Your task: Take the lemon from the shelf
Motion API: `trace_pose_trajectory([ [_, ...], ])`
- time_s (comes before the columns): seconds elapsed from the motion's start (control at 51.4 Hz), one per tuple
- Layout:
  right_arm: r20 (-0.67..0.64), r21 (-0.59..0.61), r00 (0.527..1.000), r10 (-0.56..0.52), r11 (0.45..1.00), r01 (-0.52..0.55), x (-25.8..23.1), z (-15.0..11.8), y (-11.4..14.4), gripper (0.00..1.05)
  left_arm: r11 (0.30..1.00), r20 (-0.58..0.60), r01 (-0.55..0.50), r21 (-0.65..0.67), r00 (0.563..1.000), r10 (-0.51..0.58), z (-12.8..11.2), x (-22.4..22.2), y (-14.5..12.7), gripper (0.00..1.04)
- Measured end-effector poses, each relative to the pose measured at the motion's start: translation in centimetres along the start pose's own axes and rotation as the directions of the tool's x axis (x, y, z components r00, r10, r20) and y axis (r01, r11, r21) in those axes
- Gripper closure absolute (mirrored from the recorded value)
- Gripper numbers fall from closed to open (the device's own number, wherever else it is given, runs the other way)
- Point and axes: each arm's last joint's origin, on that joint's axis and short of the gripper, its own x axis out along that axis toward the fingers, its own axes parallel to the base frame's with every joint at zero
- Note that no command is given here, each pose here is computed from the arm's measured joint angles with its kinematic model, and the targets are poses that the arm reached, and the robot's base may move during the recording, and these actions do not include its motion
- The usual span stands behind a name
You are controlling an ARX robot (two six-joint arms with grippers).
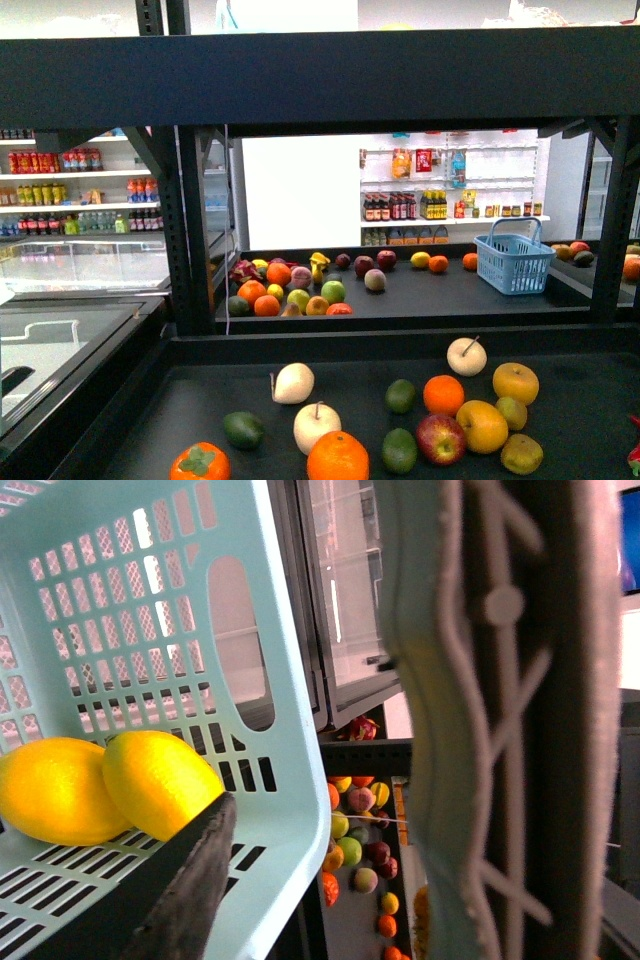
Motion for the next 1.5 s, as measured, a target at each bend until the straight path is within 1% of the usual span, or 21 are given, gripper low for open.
trace_pose_trajectory([
  [0.039,0.000,0.000,1.000,0.000,1.000,0.000,0.0,0.0,0.0,0.08,1.000,-0.008,-0.010,0.018,1.000,0.010,0.0,0.0,0.1,0.17],
  [0.117,0.000,0.000,1.000,0.000,1.000,0.000,0.0,0.0,0.0,0.08,0.999,-0.023,-0.016,0.047,1.000,0.018,-0.1,-0.1,0.1,0.06],
  [0.195,0.000,0.000,1.000,0.000,1.000,0.000,0.0,0.0,0.0,0.08,0.997,-0.029,-0.012,0.077,0.999,0.014,0.0,-0.6,-0.3,0.09],
  [0.448,0.000,0.000,1.000,0.000,1.000,0.000,0.0,0.0,0.0,0.08,0.983,-0.016,0.020,0.185,1.000,-0.017,0.8,-3.6,-2.9,0.08],
  [0.701,0.000,0.000,1.000,0.000,1.000,0.000,0.0,0.0,0.0,0.08,0.953,-0.022,-0.049,0.300,0.998,0.058,0.7,-7.4,-3.5,0.08],
  [0.876,0.000,0.000,1.000,0.000,1.000,0.000,0.0,0.0,0.0,0.08,0.885,-0.008,-0.040,0.463,0.999,0.049,-0.3,-13.8,-5.0,0.08],
  [0.954,0.000,0.000,1.000,0.000,1.000,0.000,0.0,0.0,0.0,0.08,0.856,-0.015,-0.034,0.517,0.999,0.049,-1.0,-15.7,-5.1,0.08],
  [1.012,0.000,0.000,1.000,0.000,1.000,0.000,0.0,0.0,0.0,0.08,0.823,-0.021,-0.025,0.567,0.999,0.045,-1.8,-17.2,-5.1,0.08],
  [1.09,0.000,0.000,1.000,0.000,1.000,0.000,0.0,0.0,0.0,0.08,0.771,-0.045,0.014,0.637,0.999,0.019,-3.1,-19.5,-4.9,0.08],
  [1.149,0.000,0.000,1.000,0.000,1.000,0.000,0.0,0.0,0.0,0.08,0.731,-0.060,0.055,0.680,0.998,-0.020,-3.9,-21.1,-4.8,0.08],
  [1.207,0.000,0.000,1.000,0.000,1.000,0.000,0.0,0.0,0.0,0.08,0.682,-0.050,0.082,0.727,0.997,-0.066,-4.5,-22.7,-4.7,0.08],
  [1.265,0.000,0.000,1.000,0.000,1.000,0.000,0.0,0.0,0.0,0.08,0.592,-0.047,0.120,0.797,0.989,-0.137,-5.1,-25.1,-4.1,0.09],
  [1.285,0.000,0.000,1.000,0.000,1.000,0.000,0.0,0.0,0.0,0.08,0.572,-0.072,0.155,0.805,0.984,-0.166,-5.2,-25.4,-3.9,0.11],
  [1.324,0.000,0.000,1.000,0.000,1.000,0.000,0.0,0.0,0.0,0.08,0.476,-0.146,0.251,0.843,0.958,-0.247,-5.5,-26.4,-3.3,0.18],
  [1.343,0.000,0.000,1.000,0.000,1.000,0.000,0.0,0.0,0.0,0.08,0.432,-0.173,0.280,0.857,0.947,-0.270,-5.8,-26.9,-2.8,0.21],
  [1.382,0.000,0.000,1.000,0.000,1.000,0.000,0.0,0.0,0.0,0.08,0.363,-0.201,0.301,0.882,0.936,-0.289,-6.6,-28.0,-1.5,0.29],
  [1.441,0.000,0.000,1.000,0.000,1.000,0.000,0.0,0.0,0.0,0.08,0.288,-0.250,0.335,0.897,0.922,-0.294,-7.5,-29.0,0.6,0.39],
  [1.499,0.000,0.000,1.000,0.000,1.000,0.000,0.0,0.0,0.0,0.08,0.254,-0.269,0.339,0.906,0.923,-0.274,-7.9,-29.8,2.8,0.50],
])
